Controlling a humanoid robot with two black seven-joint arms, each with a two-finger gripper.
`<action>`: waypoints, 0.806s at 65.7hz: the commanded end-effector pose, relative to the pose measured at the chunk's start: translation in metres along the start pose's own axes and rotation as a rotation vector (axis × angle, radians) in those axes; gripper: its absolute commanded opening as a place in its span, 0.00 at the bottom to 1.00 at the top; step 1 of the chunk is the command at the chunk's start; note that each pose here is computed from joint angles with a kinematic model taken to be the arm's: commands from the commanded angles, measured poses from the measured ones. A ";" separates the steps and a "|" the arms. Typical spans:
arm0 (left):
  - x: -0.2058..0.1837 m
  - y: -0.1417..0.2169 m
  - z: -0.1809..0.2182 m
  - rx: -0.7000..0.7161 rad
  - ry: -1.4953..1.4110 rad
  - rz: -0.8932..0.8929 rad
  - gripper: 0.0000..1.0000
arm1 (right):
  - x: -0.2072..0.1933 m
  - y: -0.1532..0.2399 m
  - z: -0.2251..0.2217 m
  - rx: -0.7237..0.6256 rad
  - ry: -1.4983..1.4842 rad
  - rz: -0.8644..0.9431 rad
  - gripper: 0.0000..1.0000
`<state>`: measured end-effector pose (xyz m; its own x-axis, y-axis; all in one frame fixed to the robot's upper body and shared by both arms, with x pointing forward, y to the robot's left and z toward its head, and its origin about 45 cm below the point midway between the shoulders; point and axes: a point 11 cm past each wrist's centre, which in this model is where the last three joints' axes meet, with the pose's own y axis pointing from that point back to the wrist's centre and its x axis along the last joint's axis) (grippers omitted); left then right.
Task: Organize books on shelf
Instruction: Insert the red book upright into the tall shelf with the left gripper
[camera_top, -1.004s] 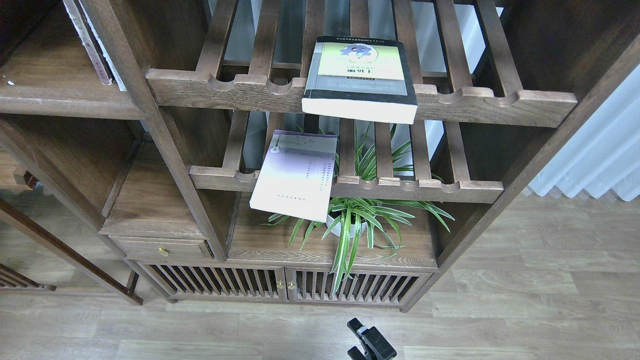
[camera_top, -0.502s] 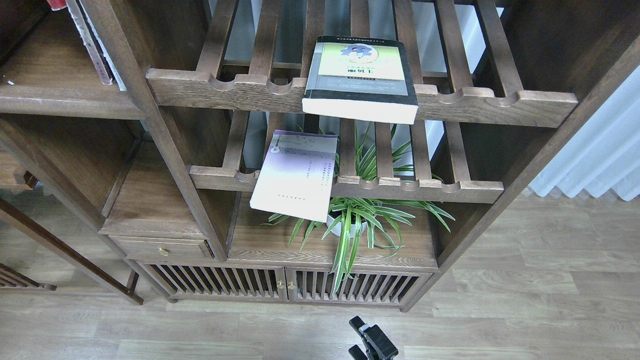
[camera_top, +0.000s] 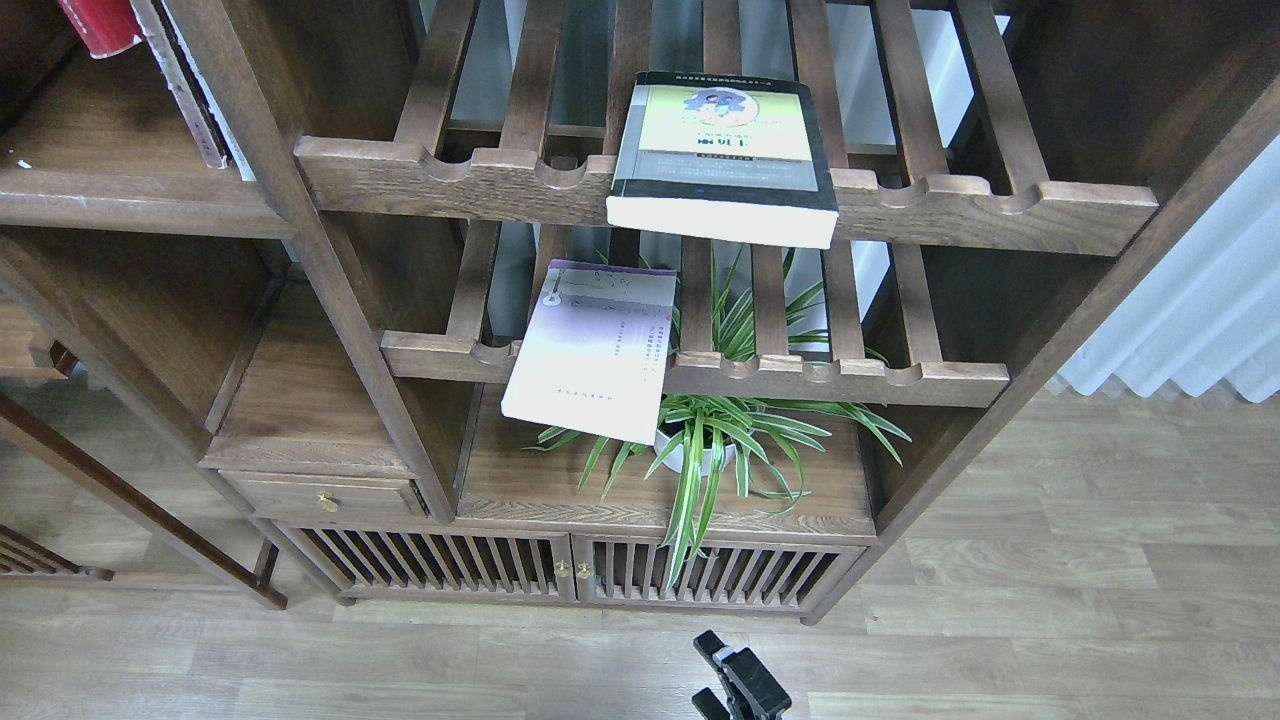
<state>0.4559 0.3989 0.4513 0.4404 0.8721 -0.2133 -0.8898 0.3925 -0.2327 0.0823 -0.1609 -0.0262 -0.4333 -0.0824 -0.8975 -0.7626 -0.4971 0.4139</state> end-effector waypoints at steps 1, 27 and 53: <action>-0.006 -0.005 0.000 0.011 -0.012 -0.016 0.13 | 0.001 0.001 -0.001 0.004 0.000 0.003 0.99; 0.004 0.005 0.022 -0.051 -0.002 0.007 0.64 | -0.003 -0.002 -0.004 0.005 0.006 -0.007 0.99; 0.016 0.054 0.028 -0.111 0.104 0.021 0.64 | -0.013 -0.012 -0.010 0.008 0.019 -0.036 0.99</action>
<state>0.4265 0.4362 0.4688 0.4279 0.8585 -0.2827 -0.8864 0.3374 -0.3169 0.0966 -0.1624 -0.0228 -0.4068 -0.0820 -0.9098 -0.7768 -0.4931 0.3918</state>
